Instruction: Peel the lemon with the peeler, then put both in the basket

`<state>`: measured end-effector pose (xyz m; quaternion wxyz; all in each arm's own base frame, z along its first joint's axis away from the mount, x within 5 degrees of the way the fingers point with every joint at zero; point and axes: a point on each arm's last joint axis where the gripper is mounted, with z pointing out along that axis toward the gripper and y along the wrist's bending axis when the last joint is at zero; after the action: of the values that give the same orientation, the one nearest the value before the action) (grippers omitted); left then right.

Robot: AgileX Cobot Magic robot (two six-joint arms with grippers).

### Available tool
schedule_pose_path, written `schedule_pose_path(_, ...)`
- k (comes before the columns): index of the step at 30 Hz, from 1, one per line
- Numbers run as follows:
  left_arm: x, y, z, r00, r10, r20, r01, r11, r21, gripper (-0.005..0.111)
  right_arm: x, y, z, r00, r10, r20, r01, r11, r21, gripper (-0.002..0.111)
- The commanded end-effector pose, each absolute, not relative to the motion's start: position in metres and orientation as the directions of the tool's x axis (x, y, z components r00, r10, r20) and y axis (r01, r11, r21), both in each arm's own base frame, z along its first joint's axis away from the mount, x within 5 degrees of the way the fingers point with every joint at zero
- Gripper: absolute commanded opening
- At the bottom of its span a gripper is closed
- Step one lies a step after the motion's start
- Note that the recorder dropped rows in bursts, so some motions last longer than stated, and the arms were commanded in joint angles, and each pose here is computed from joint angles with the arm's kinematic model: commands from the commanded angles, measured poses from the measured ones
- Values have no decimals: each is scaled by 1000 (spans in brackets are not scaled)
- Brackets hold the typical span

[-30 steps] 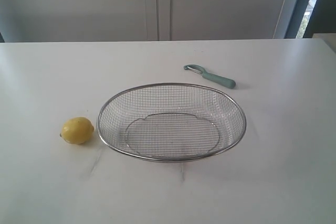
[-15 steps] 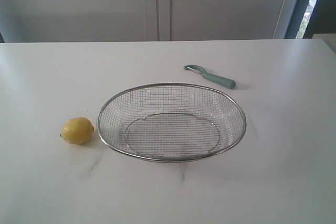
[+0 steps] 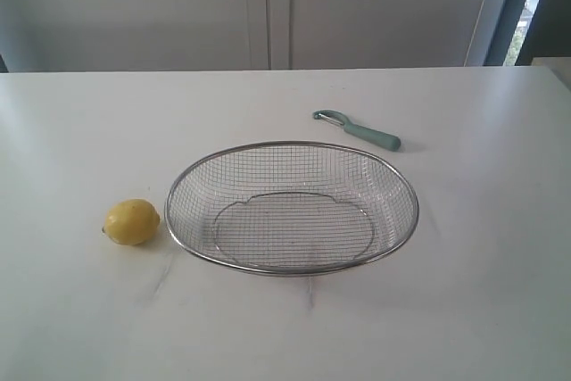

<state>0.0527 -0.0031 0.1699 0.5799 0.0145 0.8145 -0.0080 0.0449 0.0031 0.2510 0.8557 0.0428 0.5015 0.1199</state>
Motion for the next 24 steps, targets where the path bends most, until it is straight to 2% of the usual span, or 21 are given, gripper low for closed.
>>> schedule_pose_path(1,53,-3,169,-325,6,-946,29,1000,-4,0,44,3,252,484,260,-836,-173,964,200,0)
schedule_pose_path(6,53,-3,169,-325,6,-946,29,1000,-4,0,42,1,255,513,295,-806,-184,955,232,0)
schedule_pose_path(16,53,-3,169,-325,6,-946,29,1000,-4,0,33,-12,265,628,457,-630,-231,882,411,0)
schedule_pose_path(24,53,-3,169,-325,6,-946,29,1000,-4,0,30,-14,275,641,490,-591,-248,861,445,0)
